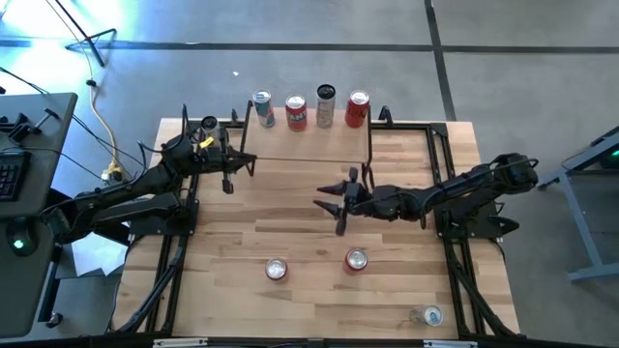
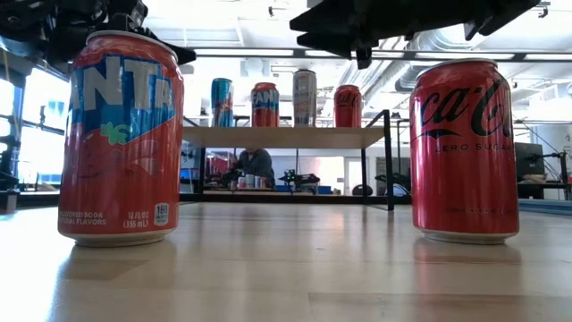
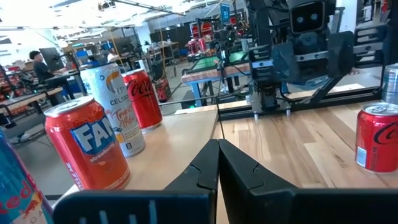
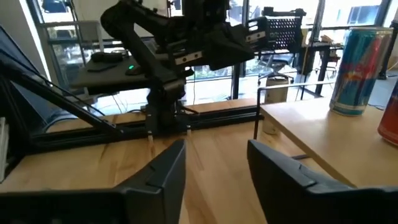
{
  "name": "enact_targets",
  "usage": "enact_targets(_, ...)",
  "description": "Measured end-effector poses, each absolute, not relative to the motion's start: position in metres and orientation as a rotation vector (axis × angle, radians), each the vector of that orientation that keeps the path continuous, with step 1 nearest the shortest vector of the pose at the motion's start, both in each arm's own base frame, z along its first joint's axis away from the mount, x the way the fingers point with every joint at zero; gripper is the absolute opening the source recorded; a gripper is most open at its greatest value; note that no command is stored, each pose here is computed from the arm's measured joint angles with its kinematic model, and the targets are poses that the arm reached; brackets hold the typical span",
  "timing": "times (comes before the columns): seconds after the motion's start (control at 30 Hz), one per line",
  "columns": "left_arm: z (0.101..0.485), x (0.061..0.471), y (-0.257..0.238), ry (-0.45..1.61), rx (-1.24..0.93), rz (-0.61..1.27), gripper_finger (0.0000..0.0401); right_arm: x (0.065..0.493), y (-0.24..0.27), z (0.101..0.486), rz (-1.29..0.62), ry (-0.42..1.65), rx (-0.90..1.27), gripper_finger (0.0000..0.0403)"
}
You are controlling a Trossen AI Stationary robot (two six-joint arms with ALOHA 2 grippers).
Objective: Place canned beverage on shelf
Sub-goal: Put the blue soda can on the shelf aligned with the other blue soda can
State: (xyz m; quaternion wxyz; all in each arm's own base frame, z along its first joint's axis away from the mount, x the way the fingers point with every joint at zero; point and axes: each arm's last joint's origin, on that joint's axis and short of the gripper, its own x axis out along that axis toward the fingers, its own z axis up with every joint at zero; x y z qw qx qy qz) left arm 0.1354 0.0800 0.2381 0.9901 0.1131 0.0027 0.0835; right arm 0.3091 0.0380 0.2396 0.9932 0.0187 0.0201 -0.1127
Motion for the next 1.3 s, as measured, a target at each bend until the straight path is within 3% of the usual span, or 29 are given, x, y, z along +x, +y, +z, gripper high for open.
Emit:
enact_targets(0.3,0.236,0.135,0.08,0.024,0.225,0.165,0.0,0.306,0.04,0.241,-0.204,0.129,0.033,0.0158)
enact_targets(0.53,0.233,0.135,0.08,0.05,0.218,0.162,0.0,0.306,0.059,0.278,-0.2,0.526,0.081,0.013)
enact_targets(0.73,0.231,0.136,0.079,0.065,0.193,0.155,0.0,0.276,0.076,0.304,-0.338,0.871,0.267,0.0124)
enact_targets(1.0,0.231,0.137,0.076,0.066,0.211,0.134,0.0,0.239,0.109,0.318,-0.445,1.088,0.521,0.0124)
enact_targets(1.13,0.231,0.138,0.075,0.066,0.227,0.126,0.0,0.223,0.126,0.315,-0.514,1.191,0.703,0.0145)
enact_targets(1.3,0.231,0.138,0.075,0.065,0.22,0.125,0.0,0.204,0.139,0.312,-0.67,1.329,0.863,0.0214)
